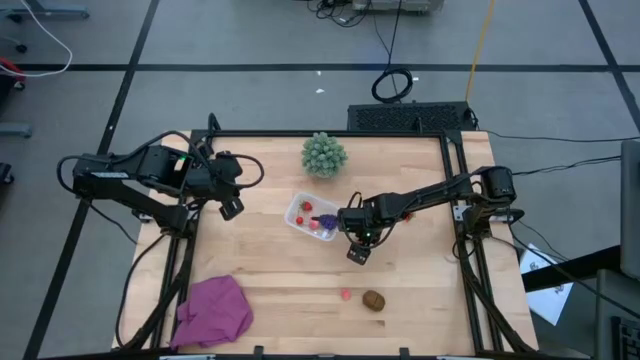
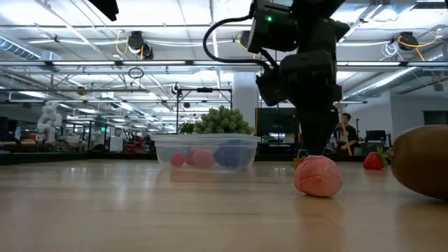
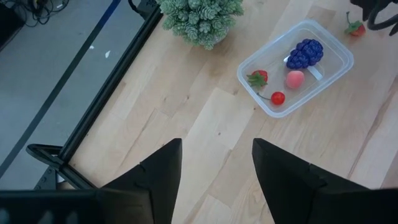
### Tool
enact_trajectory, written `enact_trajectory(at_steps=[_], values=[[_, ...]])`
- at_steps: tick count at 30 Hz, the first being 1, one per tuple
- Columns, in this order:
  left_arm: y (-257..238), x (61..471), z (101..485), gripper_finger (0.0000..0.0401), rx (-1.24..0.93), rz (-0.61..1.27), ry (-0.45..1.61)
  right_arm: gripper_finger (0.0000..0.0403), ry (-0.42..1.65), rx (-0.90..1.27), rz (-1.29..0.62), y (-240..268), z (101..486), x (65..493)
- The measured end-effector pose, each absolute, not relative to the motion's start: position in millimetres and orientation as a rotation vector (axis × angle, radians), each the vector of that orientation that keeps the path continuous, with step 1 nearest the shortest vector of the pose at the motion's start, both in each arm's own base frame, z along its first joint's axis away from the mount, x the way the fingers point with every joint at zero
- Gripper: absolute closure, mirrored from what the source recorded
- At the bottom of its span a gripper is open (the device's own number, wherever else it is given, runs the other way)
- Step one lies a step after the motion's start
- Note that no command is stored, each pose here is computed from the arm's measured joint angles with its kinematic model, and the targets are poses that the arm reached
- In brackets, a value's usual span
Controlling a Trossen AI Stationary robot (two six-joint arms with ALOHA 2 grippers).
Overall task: Pick and placing Produce into tupperware
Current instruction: Put the left strawberry into the transparent bin
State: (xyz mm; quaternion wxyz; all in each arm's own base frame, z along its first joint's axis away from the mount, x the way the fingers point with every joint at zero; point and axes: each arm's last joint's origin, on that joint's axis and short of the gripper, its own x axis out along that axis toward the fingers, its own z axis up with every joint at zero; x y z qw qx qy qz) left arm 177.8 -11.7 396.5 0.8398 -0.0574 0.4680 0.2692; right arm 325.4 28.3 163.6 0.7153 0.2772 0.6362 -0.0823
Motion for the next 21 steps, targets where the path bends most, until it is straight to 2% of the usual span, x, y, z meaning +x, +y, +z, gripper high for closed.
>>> enact_trajectory(at_steps=[21], values=[[-12, 178, 397, 0.0197, -0.122, 0.569, 0.988, 0.0167, 1.344, 0.651, -0.179, 15, 160, 330]])
